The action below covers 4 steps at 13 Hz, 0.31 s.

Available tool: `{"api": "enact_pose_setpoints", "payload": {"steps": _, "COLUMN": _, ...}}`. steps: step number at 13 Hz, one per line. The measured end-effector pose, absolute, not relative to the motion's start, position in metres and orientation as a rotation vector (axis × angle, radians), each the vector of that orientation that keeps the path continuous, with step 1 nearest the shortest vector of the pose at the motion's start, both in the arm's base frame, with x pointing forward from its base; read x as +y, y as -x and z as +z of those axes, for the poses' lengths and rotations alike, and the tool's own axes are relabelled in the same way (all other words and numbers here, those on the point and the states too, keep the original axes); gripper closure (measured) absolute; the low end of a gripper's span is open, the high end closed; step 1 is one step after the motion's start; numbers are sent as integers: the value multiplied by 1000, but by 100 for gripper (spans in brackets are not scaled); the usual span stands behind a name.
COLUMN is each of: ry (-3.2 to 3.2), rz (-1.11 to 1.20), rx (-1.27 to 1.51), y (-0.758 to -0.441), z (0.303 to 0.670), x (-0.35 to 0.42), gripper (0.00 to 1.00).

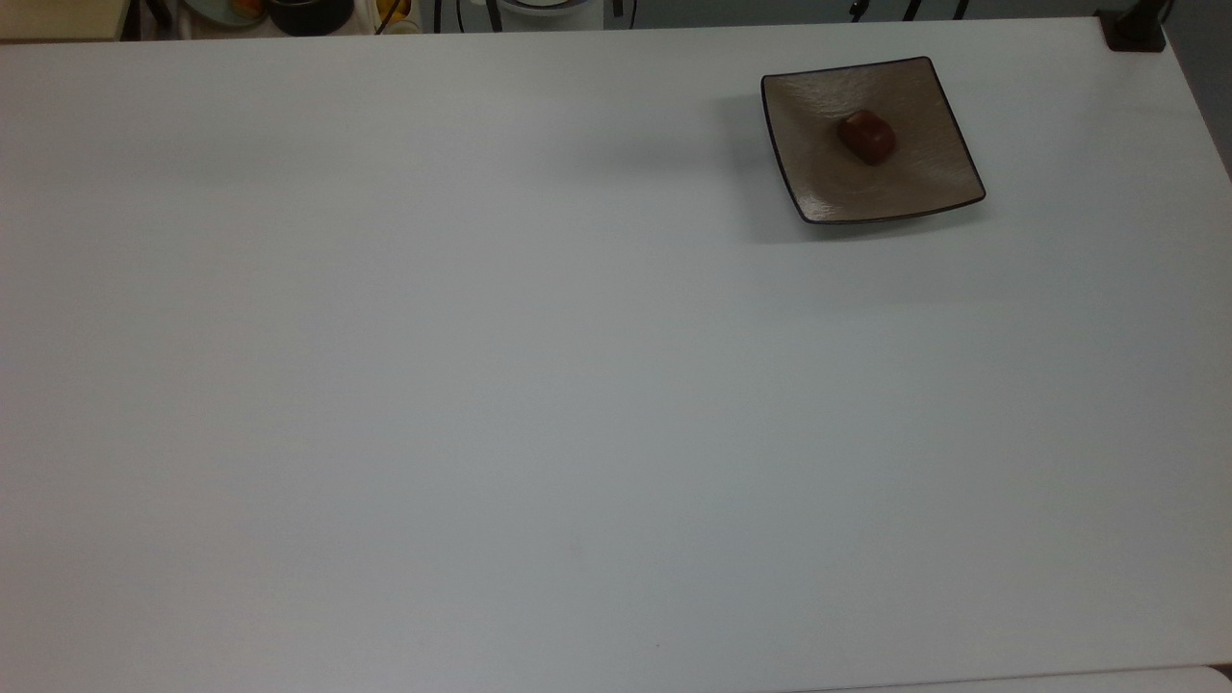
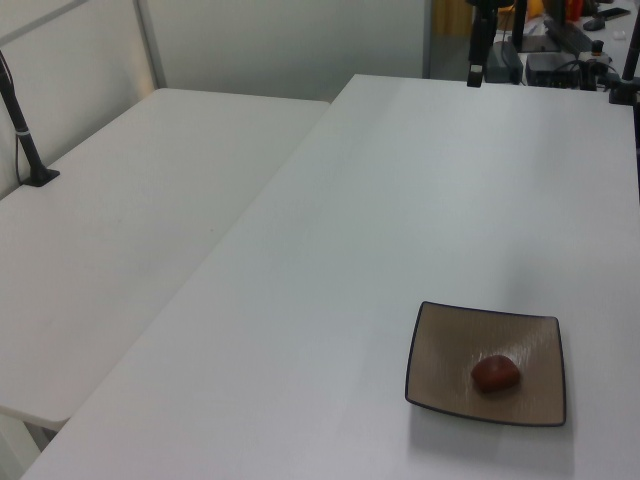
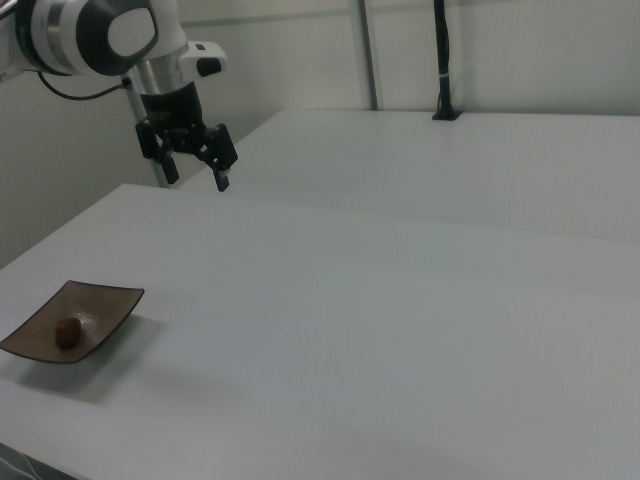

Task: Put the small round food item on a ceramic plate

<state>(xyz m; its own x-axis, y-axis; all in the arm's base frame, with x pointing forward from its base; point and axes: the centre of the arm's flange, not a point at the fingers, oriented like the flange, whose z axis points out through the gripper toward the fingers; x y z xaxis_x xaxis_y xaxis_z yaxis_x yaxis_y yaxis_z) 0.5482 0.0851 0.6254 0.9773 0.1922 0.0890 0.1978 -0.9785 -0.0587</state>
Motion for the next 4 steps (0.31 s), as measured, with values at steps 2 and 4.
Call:
{"api": "enact_pose_setpoints", "payload": {"steps": 2, "ry": 3053, "rz": -159, "rx": -311, "y": -551, "z": 625, "x": 86, "gripper": 0}}
{"api": "enact_pose_setpoints", "payload": {"steps": 4, "ry": 3052, "rz": -163, "rx": -318, "y": -551, "z": 625, "x": 88, "gripper": 0}}
